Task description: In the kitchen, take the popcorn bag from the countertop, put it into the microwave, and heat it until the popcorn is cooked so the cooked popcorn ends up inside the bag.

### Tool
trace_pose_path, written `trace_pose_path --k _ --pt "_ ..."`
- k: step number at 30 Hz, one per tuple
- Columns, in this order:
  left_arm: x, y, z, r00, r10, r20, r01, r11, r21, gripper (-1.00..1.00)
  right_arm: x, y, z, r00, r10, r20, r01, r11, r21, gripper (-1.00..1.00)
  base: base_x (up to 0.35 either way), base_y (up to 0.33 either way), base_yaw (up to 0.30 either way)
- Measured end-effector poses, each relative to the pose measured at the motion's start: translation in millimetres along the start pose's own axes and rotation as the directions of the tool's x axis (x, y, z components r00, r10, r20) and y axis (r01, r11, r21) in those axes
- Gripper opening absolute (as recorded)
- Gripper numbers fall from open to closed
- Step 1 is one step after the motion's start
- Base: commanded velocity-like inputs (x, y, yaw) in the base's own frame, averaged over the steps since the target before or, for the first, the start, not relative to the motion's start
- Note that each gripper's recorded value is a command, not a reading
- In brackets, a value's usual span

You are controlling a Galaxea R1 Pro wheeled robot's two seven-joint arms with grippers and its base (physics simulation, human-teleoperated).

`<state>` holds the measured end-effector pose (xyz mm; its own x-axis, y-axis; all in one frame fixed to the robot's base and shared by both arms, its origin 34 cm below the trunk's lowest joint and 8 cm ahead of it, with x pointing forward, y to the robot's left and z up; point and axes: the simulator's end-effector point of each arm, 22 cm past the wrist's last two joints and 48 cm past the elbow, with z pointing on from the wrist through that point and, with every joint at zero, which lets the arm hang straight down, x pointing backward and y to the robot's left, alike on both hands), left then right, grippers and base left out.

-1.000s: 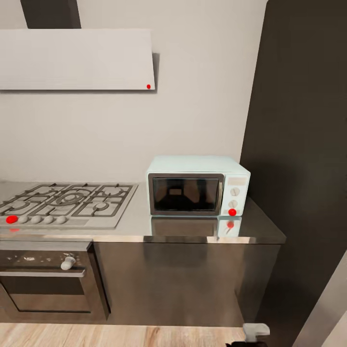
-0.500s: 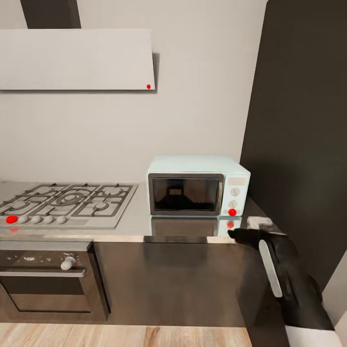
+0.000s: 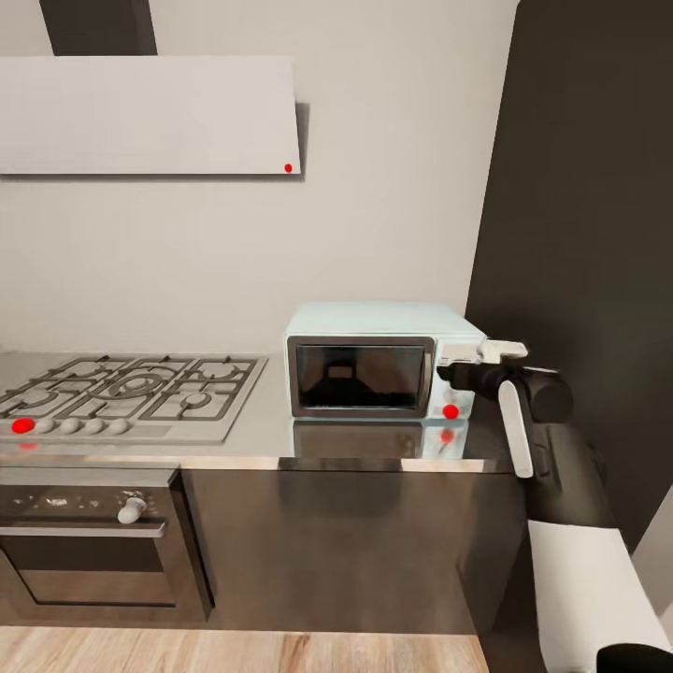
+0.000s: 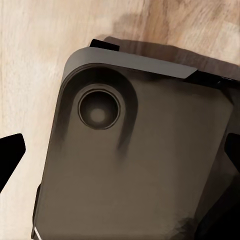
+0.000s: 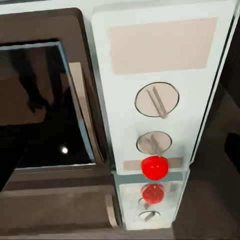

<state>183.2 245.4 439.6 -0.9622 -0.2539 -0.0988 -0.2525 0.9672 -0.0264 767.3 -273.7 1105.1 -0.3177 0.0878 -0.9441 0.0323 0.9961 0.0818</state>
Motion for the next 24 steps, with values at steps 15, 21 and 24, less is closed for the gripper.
trace_pose_path --k 15,21,24 --pt "0 1 0.0 1.0 0.0 0.0 0.0 1.0 -0.001 1.0 27 -7 57.1 0.996 0.002 0.086 -0.004 1.0 0.02 1.0 0.0 0.0 0.0" --pt "0 0 0.0 1.0 0.0 0.001 0.0 1.0 0.0 1.0 29 -7 58.4 0.997 0.001 0.082 -0.002 1.0 0.02 1.0 0.0 0.017 0.0" --pt "-1 0 0.0 1.0 -0.001 0.002 0.001 1.0 -0.001 1.0 29 -8 58.4 0.997 0.0 0.081 -0.002 1.0 0.022 1.0 0.0 0.167 0.0"
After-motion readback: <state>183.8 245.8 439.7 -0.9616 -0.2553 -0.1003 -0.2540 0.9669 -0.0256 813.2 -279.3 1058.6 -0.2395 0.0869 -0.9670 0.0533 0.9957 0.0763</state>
